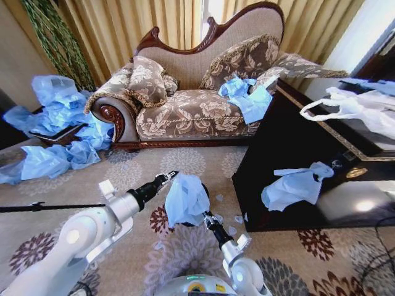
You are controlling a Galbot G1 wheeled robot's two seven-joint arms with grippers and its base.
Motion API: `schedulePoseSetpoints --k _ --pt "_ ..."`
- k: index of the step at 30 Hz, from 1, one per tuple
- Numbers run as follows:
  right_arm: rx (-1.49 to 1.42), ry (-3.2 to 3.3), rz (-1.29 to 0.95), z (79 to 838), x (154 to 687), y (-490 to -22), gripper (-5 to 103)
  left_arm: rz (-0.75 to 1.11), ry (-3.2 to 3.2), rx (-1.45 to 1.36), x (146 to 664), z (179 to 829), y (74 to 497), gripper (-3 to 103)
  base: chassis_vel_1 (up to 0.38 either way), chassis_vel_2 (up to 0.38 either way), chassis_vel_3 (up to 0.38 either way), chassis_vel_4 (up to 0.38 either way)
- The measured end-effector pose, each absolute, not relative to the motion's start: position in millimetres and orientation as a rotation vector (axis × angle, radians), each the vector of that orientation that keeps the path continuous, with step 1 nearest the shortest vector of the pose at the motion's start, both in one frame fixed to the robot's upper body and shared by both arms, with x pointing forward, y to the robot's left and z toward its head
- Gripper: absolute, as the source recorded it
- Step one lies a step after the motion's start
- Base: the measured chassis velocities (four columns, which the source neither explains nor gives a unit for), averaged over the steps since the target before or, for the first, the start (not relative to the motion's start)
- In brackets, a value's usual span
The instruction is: Place a garbage bag over the trash bin.
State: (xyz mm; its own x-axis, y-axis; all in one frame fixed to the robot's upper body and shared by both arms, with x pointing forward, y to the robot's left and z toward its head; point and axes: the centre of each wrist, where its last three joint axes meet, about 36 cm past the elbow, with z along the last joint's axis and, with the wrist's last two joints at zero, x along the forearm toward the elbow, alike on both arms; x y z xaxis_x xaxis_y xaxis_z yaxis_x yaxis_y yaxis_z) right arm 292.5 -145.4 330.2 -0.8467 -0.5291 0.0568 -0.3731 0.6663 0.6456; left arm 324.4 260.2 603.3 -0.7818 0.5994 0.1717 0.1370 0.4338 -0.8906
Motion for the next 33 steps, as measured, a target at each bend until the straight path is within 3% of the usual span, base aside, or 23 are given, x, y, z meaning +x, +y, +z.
schedulePoseSetpoints --k 2,5,12,15,17,21,33 --pt "0.793 -2.664 -0.946 334 298 -141 50 1.295 -2.209 -0.623 328 603 259 0 0.000 0.000 0.000 0.000" --pt "0.828 -2.677 -0.945 330 305 -139 55 1.278 -2.204 -0.628 332 603 257 0 0.000 0.000 0.000 0.000" --pt "0.876 -2.670 -0.970 322 312 -138 88 1.249 -2.233 -0.652 350 617 256 0 0.000 0.000 0.000 0.000" --pt "0.879 -2.660 -0.984 322 310 -134 93 1.249 -2.243 -0.661 356 623 256 0 0.000 0.000 0.000 0.000" --pt "0.887 -2.653 -0.990 322 311 -131 102 1.245 -2.247 -0.665 357 626 256 0 0.000 0.000 0.000 0.000" --pt "0.907 -2.643 -1.017 325 319 -127 96 1.231 -2.254 -0.663 358 630 258 0 0.000 0.000 0.000 0.000" --pt "0.880 -2.654 -1.045 326 350 -122 100 1.211 -2.281 -0.668 350 642 261 0 0.000 0.000 0.000 0.000"
